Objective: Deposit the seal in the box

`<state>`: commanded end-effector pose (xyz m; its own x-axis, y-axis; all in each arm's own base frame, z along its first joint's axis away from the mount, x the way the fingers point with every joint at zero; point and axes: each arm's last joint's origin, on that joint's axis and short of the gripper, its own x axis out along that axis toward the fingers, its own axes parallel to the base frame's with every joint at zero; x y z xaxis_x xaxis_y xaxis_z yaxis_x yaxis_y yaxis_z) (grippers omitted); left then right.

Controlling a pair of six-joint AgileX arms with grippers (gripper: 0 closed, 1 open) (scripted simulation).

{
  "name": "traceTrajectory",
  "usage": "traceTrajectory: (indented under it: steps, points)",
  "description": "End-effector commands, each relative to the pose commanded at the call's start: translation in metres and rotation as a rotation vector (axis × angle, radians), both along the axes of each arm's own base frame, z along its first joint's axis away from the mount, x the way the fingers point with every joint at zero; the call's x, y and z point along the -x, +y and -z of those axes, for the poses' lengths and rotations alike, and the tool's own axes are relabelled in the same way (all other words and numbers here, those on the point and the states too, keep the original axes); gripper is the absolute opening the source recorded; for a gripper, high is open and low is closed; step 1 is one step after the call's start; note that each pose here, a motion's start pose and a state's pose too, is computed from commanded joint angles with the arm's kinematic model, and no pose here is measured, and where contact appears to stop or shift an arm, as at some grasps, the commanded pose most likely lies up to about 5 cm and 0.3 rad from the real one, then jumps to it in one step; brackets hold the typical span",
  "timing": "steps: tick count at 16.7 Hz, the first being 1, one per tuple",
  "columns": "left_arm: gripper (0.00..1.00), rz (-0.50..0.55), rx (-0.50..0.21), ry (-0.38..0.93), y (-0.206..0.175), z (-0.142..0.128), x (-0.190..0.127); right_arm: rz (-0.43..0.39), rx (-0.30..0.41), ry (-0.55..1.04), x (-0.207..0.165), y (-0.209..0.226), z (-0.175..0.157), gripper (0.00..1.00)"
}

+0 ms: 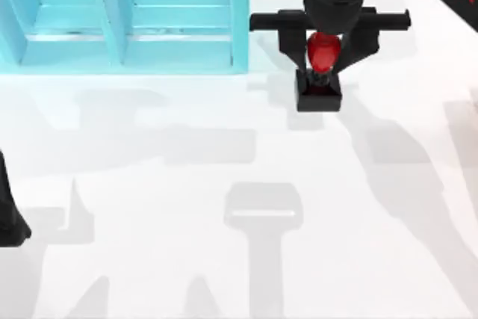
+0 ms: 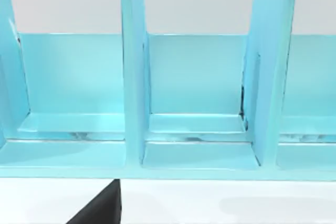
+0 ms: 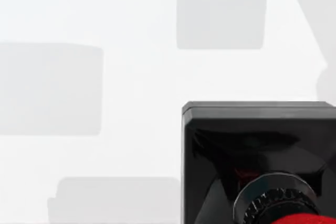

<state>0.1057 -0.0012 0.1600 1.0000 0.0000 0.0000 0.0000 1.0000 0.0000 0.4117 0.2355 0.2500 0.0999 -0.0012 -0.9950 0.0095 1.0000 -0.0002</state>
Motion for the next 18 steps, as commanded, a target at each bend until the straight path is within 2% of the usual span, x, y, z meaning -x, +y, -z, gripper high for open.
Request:
traceTrajectory:
  steps: [4, 7, 10, 12, 15, 18]
  points:
    - [1.00, 0.000, 0.000, 0.000, 0.000, 0.000, 0.000, 0.000, -0.004, -0.004, -0.001, -0.006, -0.003, 0.00]
    - [1.00, 0.000, 0.000, 0.000, 0.000, 0.000, 0.000, 0.000, -0.015, -0.011, -0.010, -0.050, -0.014, 0.00]
    - [1.00, 0.000, 0.000, 0.000, 0.000, 0.000, 0.000, 0.002, -0.023, -0.022, -0.015, -0.134, -0.028, 0.00]
    - [1.00, 0.000, 0.000, 0.000, 0.000, 0.000, 0.000, 0.003, -0.023, -0.019, -0.006, -0.203, -0.033, 0.00]
    - [1.00, 0.000, 0.000, 0.000, 0.000, 0.000, 0.000, 0.002, -0.024, -0.019, 0.035, -0.300, -0.035, 0.00]
    - [1.00, 0.000, 0.000, 0.000, 0.000, 0.000, 0.000, 0.002, -0.021, -0.045, 0.086, -0.359, -0.036, 0.00]
